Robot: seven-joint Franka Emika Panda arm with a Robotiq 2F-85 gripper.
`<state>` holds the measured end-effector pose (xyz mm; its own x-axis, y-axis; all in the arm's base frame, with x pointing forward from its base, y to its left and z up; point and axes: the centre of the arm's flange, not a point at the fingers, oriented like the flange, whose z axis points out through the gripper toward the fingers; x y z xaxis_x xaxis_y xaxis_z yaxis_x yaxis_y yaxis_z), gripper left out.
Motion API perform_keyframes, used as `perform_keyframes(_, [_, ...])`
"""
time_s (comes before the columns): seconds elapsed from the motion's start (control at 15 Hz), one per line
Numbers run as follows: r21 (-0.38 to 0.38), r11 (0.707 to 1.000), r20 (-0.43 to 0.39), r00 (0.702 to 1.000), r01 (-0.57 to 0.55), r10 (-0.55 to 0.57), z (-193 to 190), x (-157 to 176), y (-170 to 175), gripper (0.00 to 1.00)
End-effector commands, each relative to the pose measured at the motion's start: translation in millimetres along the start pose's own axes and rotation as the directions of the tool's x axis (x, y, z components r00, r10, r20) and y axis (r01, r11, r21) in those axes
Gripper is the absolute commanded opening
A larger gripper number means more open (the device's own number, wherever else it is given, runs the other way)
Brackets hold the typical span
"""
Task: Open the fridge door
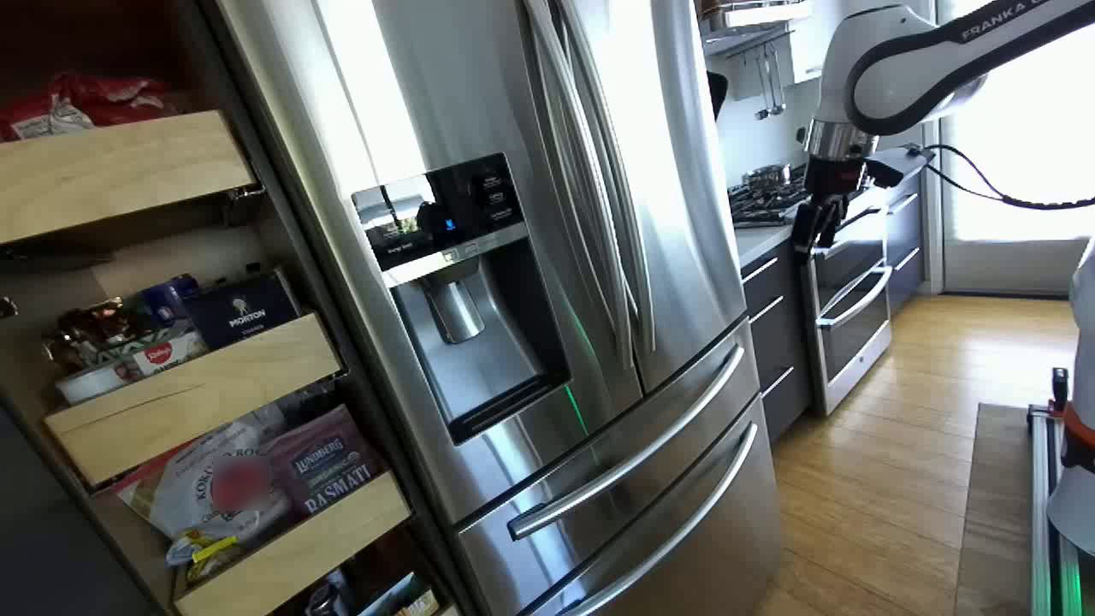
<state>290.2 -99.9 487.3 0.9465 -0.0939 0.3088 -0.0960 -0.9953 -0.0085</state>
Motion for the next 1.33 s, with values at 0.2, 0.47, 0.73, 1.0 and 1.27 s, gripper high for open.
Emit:
perform_keyframes(0.2, [0.010,1.000,0.068,0.998,0.003,-0.004,27.3,-11.3,-3.7,1.00])
perform_keyframes(0.47, [0.010,1.000,0.068,0.998,0.003,-0.003,27.0,-10.9,-3.6,1.00])
perform_keyframes(0.73, [0.082,0.991,0.001,0.994,0.108,-0.108,-1.1,24.0,-71.0,1.00])
perform_keyframes(1.0, [0.086,0.969,-0.079,0.971,0.230,-0.224,-22.5,42.5,-145.2,1.00])
perform_keyframes(1.27, [0.033,0.957,-0.248,0.930,0.290,-0.273,-39.7,76.4,-178.2,1.00])
